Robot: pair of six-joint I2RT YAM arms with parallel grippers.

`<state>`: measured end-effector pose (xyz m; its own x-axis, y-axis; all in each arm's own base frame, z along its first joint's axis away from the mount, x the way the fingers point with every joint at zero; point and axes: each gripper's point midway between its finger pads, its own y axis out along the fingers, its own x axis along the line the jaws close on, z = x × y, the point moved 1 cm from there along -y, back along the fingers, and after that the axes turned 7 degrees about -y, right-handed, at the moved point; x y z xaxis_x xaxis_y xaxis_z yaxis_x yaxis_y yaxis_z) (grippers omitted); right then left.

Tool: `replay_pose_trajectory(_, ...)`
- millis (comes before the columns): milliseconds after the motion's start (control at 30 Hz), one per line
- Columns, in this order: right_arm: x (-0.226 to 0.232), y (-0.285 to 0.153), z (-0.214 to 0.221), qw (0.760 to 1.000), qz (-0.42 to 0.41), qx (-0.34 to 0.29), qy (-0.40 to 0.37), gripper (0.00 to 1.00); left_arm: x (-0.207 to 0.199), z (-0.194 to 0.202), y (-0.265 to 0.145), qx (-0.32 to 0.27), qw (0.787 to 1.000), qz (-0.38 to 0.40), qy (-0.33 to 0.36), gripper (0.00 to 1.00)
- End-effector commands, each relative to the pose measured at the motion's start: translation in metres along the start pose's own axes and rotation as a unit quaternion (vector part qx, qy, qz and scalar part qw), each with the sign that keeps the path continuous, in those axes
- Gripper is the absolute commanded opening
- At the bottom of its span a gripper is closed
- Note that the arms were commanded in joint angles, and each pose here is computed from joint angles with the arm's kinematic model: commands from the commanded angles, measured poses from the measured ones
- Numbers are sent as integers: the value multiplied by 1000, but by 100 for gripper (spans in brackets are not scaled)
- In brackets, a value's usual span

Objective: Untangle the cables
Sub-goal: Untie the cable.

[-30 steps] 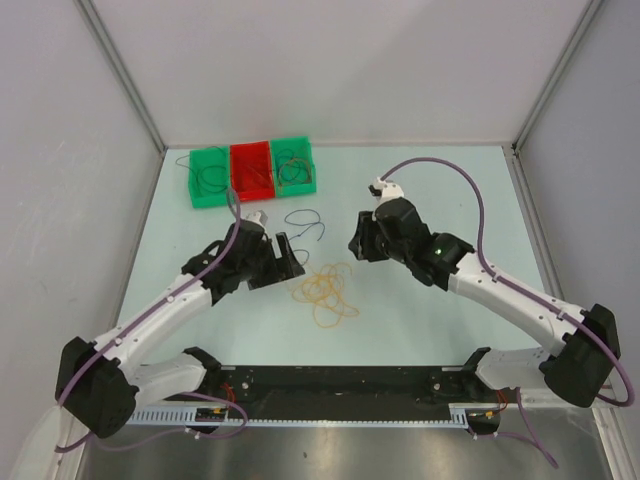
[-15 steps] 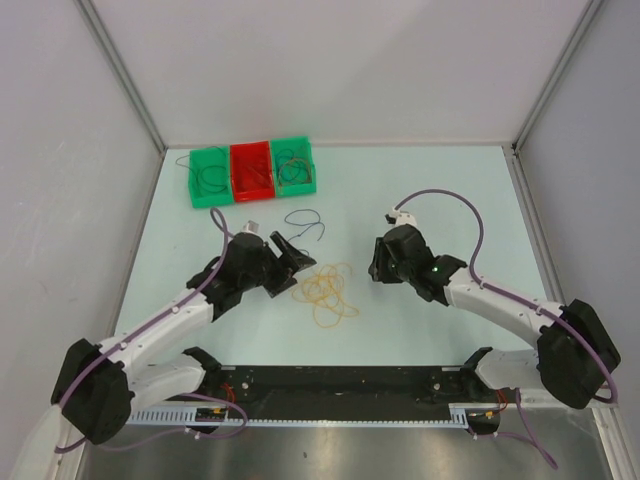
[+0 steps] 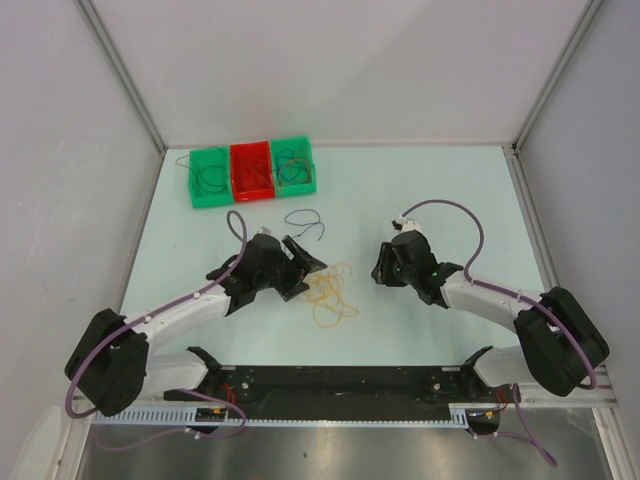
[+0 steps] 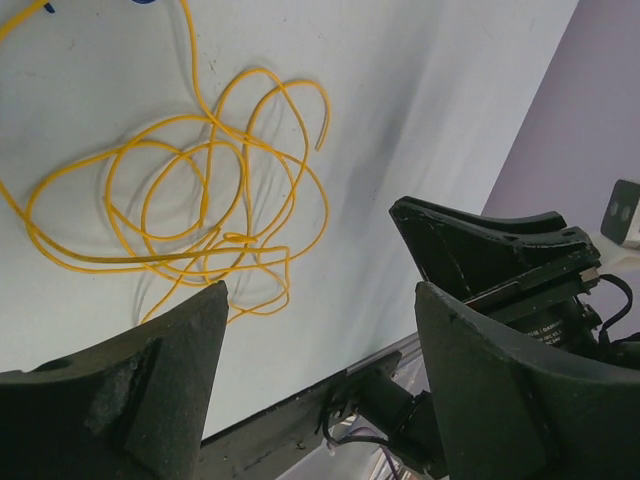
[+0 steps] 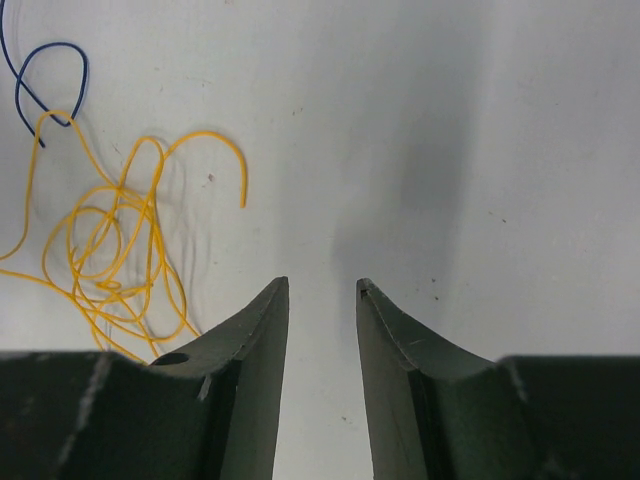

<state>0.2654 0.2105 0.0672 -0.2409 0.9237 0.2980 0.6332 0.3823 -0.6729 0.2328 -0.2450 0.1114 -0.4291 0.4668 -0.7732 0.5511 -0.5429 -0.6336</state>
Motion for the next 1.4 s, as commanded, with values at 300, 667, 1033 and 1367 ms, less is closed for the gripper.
replay_pose_trajectory(300, 5, 14, -11, 998, -54, -6, 24, 38, -7, -3, 29, -7, 1000, 1, -3, 75)
replay_pose_trajectory(667, 5, 16, -10, 998, -63, 0, 29, 38, -7, -6, 48, -8, 1000, -15, 7, 52)
replay_pose_trajectory(1033, 4, 18, -9, 997, -66, 5, 33, 38, -4, -8, 58, -9, 999, -37, 34, 18)
replay_pose_trajectory(1367, 3, 18, -10, 997, -69, 5, 36, 37, -10, -4, 57, -4, 997, -36, 62, 0)
